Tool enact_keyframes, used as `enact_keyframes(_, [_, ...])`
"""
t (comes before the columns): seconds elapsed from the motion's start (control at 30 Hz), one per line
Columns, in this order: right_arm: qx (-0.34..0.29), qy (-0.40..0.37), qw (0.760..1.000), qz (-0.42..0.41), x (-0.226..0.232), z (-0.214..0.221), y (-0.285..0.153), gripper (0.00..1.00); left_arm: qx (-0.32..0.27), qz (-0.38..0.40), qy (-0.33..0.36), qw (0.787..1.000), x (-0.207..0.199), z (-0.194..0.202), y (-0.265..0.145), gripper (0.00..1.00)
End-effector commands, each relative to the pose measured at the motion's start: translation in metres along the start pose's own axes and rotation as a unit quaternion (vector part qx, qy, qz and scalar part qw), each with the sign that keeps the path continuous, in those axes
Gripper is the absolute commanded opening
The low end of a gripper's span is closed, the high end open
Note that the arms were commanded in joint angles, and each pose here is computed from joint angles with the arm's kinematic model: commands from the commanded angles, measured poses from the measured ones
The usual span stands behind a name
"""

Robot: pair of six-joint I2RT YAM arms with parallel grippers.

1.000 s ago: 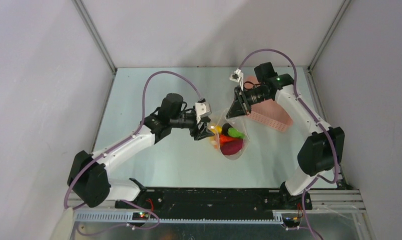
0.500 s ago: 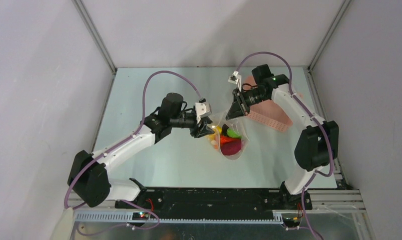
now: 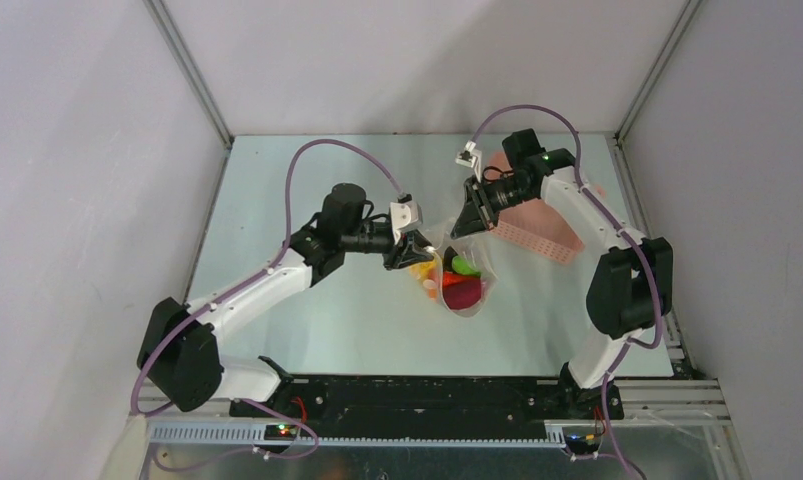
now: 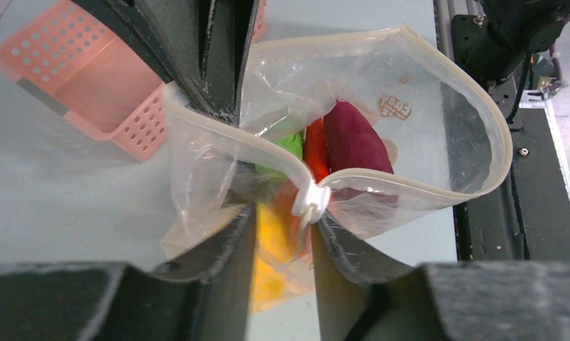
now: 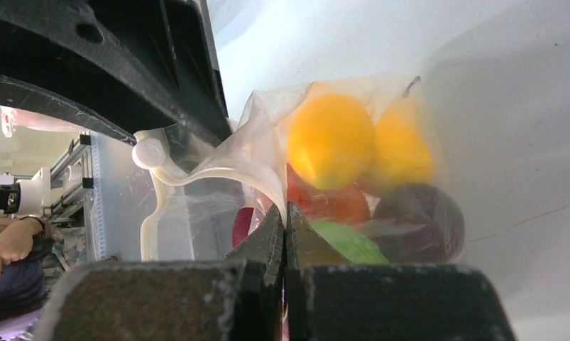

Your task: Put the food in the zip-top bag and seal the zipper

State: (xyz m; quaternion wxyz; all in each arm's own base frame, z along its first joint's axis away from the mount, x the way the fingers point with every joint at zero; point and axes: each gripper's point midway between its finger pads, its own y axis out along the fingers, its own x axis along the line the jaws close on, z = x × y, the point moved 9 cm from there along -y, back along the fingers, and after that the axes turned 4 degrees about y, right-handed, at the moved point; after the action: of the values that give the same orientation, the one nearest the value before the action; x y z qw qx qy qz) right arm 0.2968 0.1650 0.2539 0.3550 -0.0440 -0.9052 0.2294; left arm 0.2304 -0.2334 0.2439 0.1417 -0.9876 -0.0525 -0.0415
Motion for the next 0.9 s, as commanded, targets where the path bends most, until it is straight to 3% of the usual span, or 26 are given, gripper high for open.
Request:
enact_keyframes(0.0, [-0.015, -0.007, 1.000, 0.003, 0.000, -0.010, -0.005, 0.01, -0.030, 0.014, 0.029, 0.999, 0.004, -0.017, 0.004, 0.35])
enact_keyframes(0.2, [-0.025, -0.012, 1.000, 0.009, 0.002, -0.017, -0.009, 0.02, -0.025, 0.016, 0.027, 0.999, 0.004, -0.014, 0.004, 0.16])
enact_keyframes(0.3, [-0.027, -0.016, 0.999, 0.016, 0.002, -0.019, -0.010, 0.06, -0.024, 0.011, 0.027, 0.999, 0.004, -0.014, 0.004, 0.01])
enact_keyframes(0.4, [-0.025, -0.024, 0.998, 0.050, 0.003, -0.019, -0.015, 0.11, -0.018, 0.000, 0.020, 1.000, 0.005, -0.013, 0.003, 0.00])
enact_keyframes(0.47, [-0.023, -0.034, 0.996, 0.078, 0.008, -0.021, -0.021, 0.27, -0.007, -0.006, 0.008, 1.000, 0.005, -0.012, 0.001, 0.00])
enact_keyframes(0.5, [-0.029, -0.043, 0.995, 0.090, 0.016, -0.023, -0.026, 0.57, -0.006, -0.010, 0.005, 1.000, 0.005, -0.015, 0.000, 0.00])
enact_keyframes(0.57, [-0.041, -0.057, 0.990, 0.124, 0.027, -0.024, -0.036, 0.94, -0.001, -0.021, -0.008, 1.000, 0.004, -0.017, -0.003, 0.00])
enact_keyframes(0.73, [-0.107, -0.055, 0.955, 0.269, 0.046, -0.029, -0.067, 1.00, -0.029, -0.049, -0.039, 0.998, 0.000, -0.028, -0.010, 0.00])
enact_keyframes(0.87, [-0.223, -0.038, 0.913, 0.339, 0.065, -0.034, -0.091, 0.99, -0.061, -0.049, -0.053, 0.996, -0.005, -0.042, -0.015, 0.00])
